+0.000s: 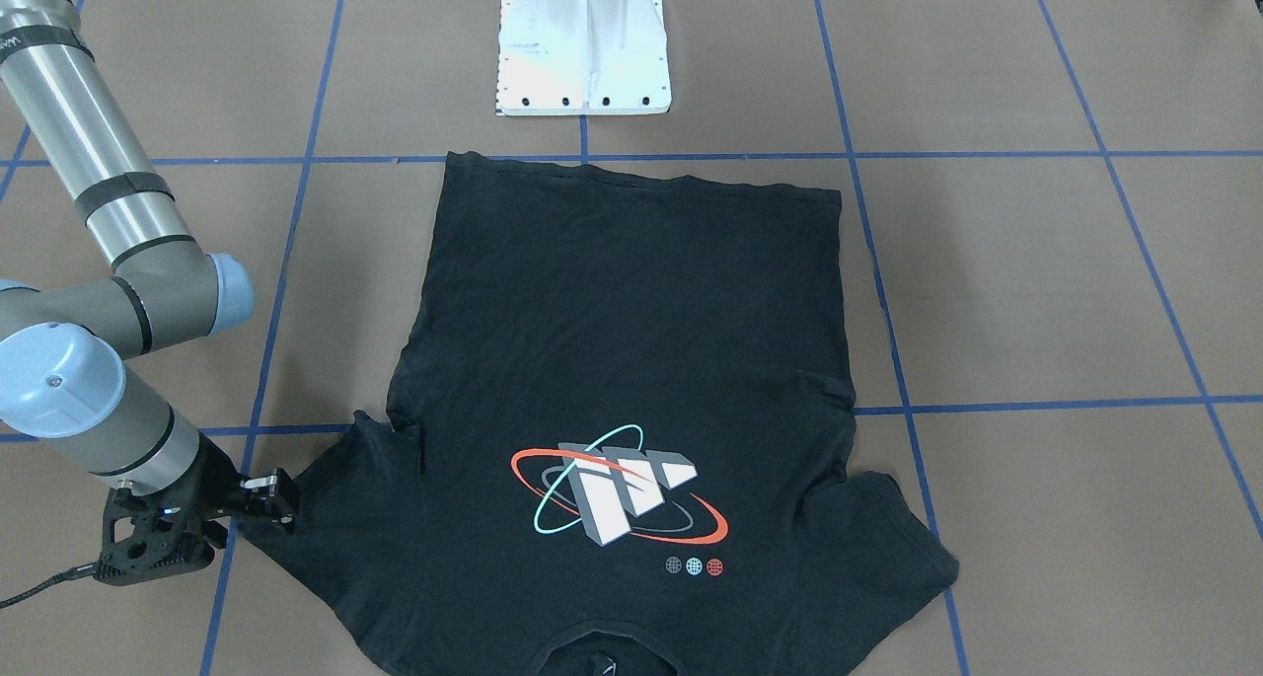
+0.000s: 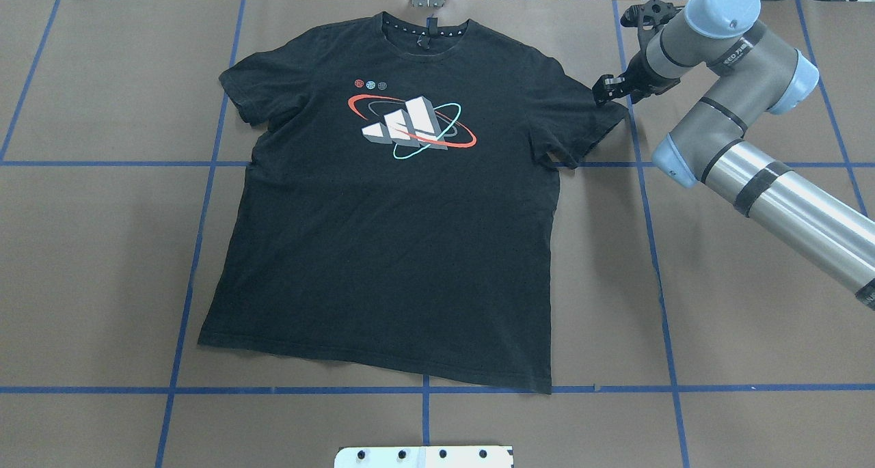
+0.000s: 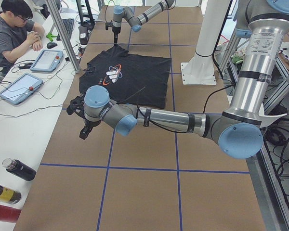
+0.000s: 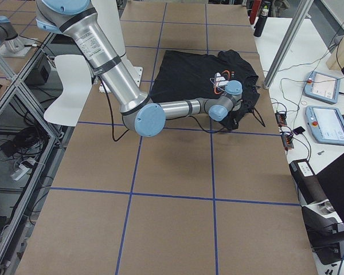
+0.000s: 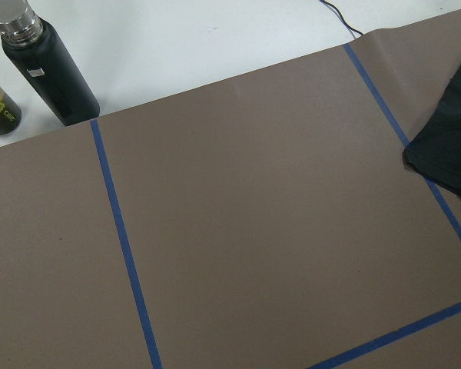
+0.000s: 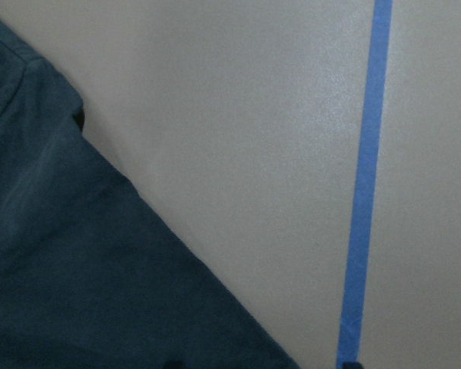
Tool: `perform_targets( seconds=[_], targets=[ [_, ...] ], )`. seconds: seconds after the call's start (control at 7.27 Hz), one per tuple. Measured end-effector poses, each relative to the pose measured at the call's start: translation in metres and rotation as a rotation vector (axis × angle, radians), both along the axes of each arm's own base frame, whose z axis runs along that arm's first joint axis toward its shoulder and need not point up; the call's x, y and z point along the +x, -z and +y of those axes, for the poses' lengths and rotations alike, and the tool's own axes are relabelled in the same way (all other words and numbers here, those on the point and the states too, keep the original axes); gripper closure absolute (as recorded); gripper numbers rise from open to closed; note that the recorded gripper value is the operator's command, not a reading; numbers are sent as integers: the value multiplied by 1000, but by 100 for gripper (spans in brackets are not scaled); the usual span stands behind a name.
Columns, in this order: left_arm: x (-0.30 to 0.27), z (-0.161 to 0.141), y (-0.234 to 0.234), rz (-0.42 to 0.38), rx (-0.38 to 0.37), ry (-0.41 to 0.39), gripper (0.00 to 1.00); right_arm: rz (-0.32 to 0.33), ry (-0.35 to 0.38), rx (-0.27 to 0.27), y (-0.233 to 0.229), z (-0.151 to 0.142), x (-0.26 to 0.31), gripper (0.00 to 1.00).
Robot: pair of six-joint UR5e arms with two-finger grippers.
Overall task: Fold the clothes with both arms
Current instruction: 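Move the right gripper toward the shirt's shoulder farthest from the robot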
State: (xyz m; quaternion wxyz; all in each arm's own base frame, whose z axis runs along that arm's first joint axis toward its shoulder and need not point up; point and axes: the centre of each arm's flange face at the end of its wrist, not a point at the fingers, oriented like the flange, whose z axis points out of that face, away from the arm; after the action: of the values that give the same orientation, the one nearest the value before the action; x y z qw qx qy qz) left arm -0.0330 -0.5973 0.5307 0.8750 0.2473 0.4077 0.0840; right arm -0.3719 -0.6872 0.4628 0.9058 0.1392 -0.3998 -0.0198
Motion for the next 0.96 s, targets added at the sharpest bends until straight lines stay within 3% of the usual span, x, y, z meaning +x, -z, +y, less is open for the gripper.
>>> perform_targets(
  seconds=[0.55, 0.83, 0.96],
  targets=[
    [0, 0, -1, 0, -2, 0, 0, 24, -11, 4, -8, 3, -5, 71],
    [0, 0, -1, 0, -2, 0, 0, 24, -11, 5, -8, 4, -5, 97],
    [0, 0, -1, 0, -2, 0, 0, 22, -10, 6, -6, 4, -5, 100]
  ],
)
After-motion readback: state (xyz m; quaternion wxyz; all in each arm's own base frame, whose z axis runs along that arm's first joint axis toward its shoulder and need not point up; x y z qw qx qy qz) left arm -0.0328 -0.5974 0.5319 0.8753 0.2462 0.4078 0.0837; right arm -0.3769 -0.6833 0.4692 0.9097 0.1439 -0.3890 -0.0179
